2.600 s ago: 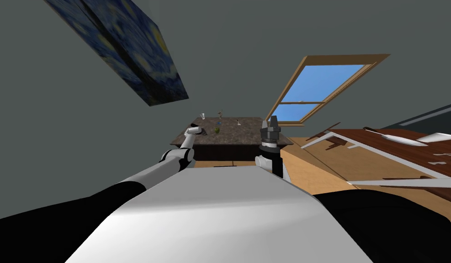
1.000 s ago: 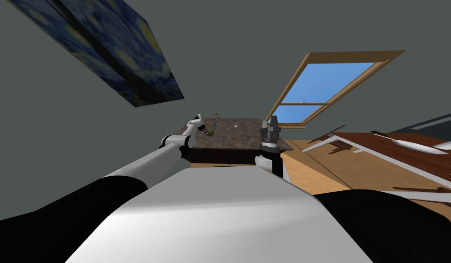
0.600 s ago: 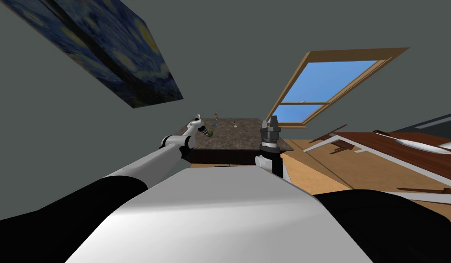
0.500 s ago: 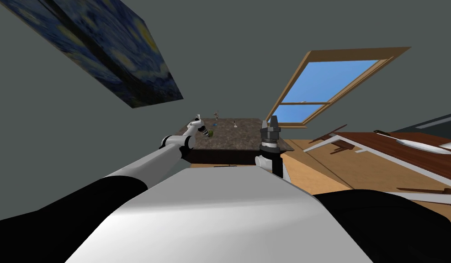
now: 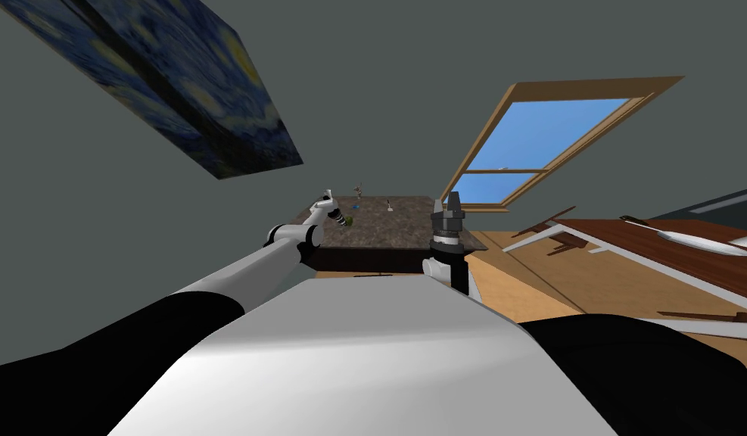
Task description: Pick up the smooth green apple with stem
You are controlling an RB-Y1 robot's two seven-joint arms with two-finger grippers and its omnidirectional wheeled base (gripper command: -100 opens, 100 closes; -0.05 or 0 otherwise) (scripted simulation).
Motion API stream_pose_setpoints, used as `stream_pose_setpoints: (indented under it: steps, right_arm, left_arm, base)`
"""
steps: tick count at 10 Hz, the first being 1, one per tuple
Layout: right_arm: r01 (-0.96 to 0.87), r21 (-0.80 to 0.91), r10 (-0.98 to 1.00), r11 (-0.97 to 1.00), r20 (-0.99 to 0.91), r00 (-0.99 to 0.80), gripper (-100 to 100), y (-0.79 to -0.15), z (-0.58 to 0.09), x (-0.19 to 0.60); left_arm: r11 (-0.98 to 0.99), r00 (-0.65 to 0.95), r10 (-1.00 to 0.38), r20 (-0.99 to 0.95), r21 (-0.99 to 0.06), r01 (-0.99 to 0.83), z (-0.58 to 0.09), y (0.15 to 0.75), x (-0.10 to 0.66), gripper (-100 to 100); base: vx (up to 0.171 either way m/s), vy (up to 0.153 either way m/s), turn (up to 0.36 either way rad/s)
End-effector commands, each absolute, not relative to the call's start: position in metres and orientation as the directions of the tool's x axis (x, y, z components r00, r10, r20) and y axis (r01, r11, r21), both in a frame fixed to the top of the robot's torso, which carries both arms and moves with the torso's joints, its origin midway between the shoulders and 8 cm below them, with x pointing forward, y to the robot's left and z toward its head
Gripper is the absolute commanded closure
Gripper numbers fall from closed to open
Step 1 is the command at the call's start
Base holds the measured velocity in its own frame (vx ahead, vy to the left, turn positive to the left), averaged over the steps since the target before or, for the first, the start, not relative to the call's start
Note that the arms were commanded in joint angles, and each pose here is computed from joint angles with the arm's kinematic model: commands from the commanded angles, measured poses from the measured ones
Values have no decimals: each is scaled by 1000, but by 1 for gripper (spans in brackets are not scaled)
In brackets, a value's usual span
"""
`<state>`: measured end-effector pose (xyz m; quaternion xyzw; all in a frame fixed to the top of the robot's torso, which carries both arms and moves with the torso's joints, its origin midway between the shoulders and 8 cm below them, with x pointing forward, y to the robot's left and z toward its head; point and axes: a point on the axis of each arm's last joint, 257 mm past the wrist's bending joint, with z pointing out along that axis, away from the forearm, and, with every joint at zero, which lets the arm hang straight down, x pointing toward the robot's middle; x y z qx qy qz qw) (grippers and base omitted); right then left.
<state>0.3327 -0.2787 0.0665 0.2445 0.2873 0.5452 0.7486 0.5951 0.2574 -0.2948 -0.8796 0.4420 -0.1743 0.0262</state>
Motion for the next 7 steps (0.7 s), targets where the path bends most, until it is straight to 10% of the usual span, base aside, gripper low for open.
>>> stream_pose_setpoints:
  steps: [1,2,6,7]
  right_arm:
    - [-676,679,957,286,-164,240,0,-279,67,333]
    - [-676,679,957,286,-164,240,0,-279,67,333]
    - [-676,679,957,286,-163,240,0,-279,67,333]
    - [-676,679,957,286,-163,240,0,-279,67,333]
  left_arm:
    - [-608,549,-787,283,-200,-768,-295,257,595,0]
    - [-608,548,-787,284,-202,-768,-297,255,594,100]
    - [-608,547,-787,284,-204,-768,-282,255,599,100]
    - [-608,548,-787,284,-202,-768,-282,255,598,0]
  base:
    - [0,0,0]
    - [0,0,0]
    - [-27,3,0]
    - [0,0,0]
